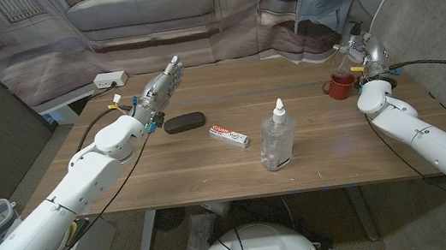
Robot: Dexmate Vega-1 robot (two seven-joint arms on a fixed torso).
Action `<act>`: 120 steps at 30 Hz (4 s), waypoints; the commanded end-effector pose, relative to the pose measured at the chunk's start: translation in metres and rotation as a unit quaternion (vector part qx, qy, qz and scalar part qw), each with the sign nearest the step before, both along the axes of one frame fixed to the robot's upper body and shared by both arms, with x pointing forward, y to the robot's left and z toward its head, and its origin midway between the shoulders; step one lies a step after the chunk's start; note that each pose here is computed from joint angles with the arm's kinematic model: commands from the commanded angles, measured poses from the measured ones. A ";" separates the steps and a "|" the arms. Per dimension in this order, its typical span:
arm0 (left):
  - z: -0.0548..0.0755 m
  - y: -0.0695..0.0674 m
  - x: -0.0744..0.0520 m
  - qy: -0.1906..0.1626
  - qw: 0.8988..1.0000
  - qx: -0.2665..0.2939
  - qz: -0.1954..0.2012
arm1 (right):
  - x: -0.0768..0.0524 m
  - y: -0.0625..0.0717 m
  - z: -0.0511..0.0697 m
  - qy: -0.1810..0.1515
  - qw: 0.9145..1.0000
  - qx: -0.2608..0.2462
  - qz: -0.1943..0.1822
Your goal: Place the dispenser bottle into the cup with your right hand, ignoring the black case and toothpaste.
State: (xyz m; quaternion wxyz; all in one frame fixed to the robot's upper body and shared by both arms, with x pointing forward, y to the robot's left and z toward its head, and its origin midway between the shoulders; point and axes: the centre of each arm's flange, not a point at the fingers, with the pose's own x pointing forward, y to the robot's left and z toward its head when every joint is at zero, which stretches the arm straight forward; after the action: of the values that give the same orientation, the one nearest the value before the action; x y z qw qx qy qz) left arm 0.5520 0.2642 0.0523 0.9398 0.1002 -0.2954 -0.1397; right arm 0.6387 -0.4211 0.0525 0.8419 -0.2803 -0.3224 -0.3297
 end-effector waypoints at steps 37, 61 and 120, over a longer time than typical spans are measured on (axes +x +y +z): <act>0.031 -0.012 -0.012 -0.017 1.000 0.021 0.011 | 0.016 -0.017 -0.022 -0.006 1.000 0.026 0.001; 0.030 -0.016 -0.001 -0.016 1.000 0.015 0.002 | 0.023 -0.012 -0.032 0.012 1.000 0.022 0.006; 0.027 -0.025 0.006 -0.016 1.000 0.019 -0.013 | 0.034 -0.003 -0.054 0.022 0.999 0.021 0.012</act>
State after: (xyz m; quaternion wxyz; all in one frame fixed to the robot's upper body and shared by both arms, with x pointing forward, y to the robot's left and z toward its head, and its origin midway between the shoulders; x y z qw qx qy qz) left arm 0.5592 0.2386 0.0802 0.9304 0.1178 -0.3092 -0.1576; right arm 0.6694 -0.4266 0.0021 0.8579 -0.2666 -0.2991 -0.3216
